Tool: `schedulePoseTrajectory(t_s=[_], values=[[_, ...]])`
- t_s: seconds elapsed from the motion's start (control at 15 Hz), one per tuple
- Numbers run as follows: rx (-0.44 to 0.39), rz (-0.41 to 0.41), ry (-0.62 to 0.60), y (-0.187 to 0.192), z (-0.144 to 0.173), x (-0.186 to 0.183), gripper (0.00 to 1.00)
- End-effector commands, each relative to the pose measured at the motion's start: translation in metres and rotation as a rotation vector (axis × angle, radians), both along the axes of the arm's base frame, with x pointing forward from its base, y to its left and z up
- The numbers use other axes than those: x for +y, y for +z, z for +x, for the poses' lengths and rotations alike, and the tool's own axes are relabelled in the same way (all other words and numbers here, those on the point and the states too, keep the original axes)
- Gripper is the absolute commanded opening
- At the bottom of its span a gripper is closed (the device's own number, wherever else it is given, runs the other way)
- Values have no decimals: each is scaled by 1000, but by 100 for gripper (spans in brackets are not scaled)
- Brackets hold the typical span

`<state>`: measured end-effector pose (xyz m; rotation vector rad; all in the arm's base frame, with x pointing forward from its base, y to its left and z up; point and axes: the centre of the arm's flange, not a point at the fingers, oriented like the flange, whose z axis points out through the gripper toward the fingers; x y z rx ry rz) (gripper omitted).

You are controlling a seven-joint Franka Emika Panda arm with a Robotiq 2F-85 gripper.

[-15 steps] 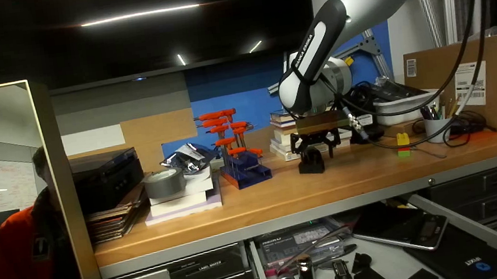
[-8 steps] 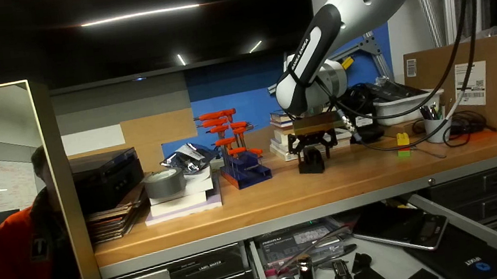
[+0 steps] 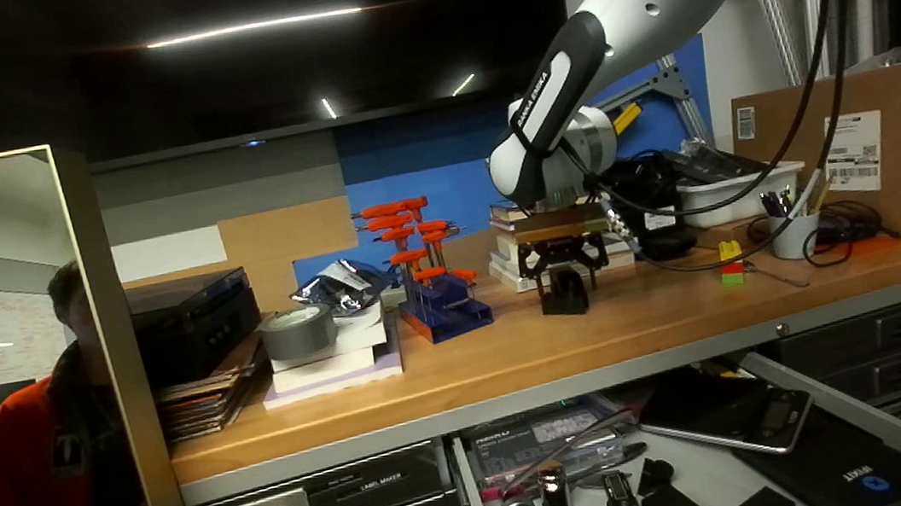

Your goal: Put the black objects in the drawer and close it

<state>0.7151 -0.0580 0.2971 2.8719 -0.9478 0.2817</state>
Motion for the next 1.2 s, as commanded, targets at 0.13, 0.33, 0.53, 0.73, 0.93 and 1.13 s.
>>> schedulePoseTrajectory(t_s=[0.13,0.33,0.53,0.73,0.93,1.13], values=[[5,1,-70,8,19,11,72],[3,3,-83,8,21,12,49],[3,3,-89,10,22,13,27],[16,0,-94,10,20,12,22],[83,0,-61,14,5,18,22],[135,33,-14,22,-20,26,22]])
